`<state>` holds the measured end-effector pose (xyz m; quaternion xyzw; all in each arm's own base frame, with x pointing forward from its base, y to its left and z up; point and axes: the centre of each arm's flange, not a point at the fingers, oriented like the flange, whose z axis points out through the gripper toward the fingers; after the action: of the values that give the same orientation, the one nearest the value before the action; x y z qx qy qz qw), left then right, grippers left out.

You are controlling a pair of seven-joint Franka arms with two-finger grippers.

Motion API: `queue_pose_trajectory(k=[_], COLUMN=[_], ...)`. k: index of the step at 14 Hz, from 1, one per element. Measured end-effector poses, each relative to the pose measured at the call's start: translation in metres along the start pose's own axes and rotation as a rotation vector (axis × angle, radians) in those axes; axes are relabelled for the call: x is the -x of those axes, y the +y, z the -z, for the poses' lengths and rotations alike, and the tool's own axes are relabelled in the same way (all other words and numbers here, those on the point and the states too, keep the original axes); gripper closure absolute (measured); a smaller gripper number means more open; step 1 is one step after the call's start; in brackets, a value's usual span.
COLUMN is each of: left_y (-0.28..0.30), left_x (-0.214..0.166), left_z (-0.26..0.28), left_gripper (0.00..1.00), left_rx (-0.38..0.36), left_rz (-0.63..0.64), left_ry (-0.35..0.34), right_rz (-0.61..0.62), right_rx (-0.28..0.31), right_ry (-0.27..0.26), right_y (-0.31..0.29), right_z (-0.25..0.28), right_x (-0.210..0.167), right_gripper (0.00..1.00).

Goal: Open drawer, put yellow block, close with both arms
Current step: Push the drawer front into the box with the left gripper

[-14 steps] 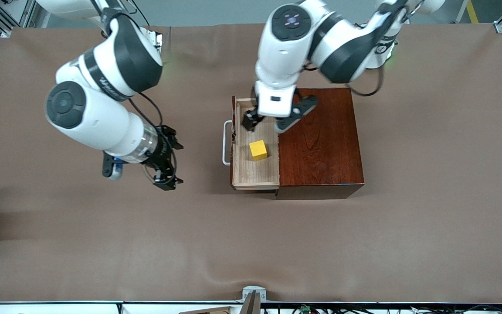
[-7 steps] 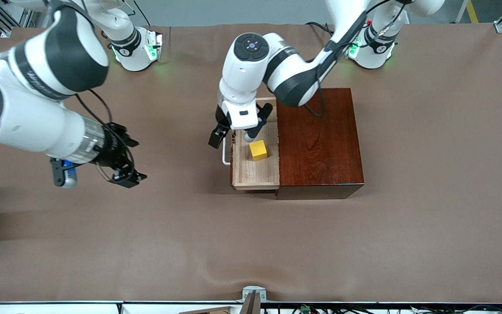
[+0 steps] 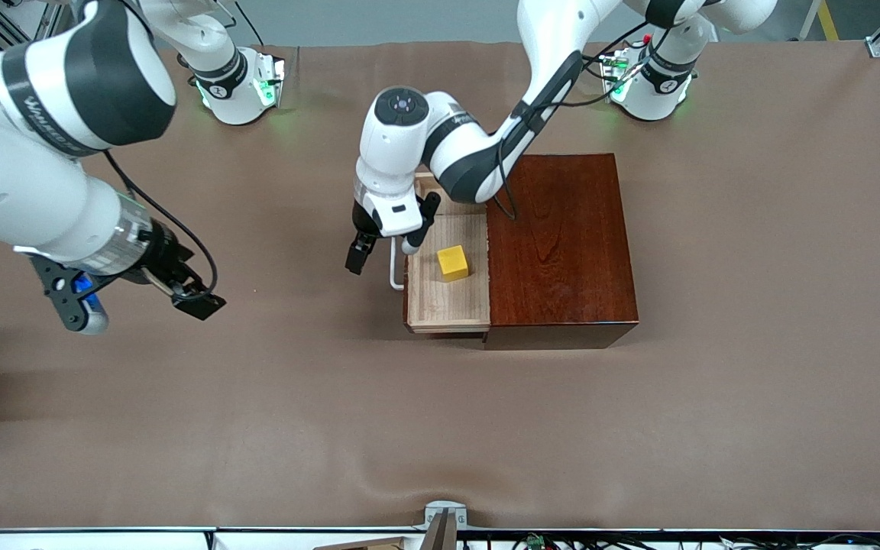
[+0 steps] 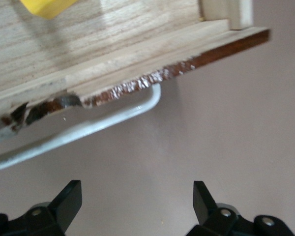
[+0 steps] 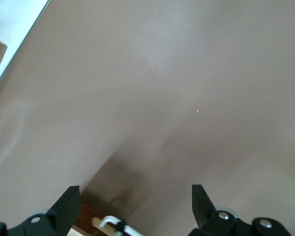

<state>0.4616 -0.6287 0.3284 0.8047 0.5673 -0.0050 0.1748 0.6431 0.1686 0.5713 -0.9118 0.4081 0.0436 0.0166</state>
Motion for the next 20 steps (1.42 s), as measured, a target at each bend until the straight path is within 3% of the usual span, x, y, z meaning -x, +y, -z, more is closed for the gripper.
queue_pose_trajectory(k=[5, 11, 14, 20], left_y=[-0.010, -0.010, -0.003, -0.002], left_x=[-0.008, -0.013, -0.028, -0.048], left_z=[-0.031, -0.030, -0.027, -0.024], left_gripper=[0.00, 0.00, 0.00, 0.00], left_rx=[-0.044, -0.089, -0.134, -0.211], left_rz=[0.006, 0.035, 0.052, 0.095], left_ry=[0.032, 0.076, 0.139, 0.233], right_rz=[0.178, 0.320, 0.424, 0.734], right_rx=[0.018, 0.038, 0.032, 0.117], right_ry=[-0.020, -0.051, -0.040, 0.030], right_y=[0.040, 0.073, 0.093, 0.118], right_z=[0.010, 0.023, 0.040, 0.064], right_x=[-0.051, -0.074, -0.084, -0.090], right_gripper=[0.00, 0.00, 0.00, 0.00])
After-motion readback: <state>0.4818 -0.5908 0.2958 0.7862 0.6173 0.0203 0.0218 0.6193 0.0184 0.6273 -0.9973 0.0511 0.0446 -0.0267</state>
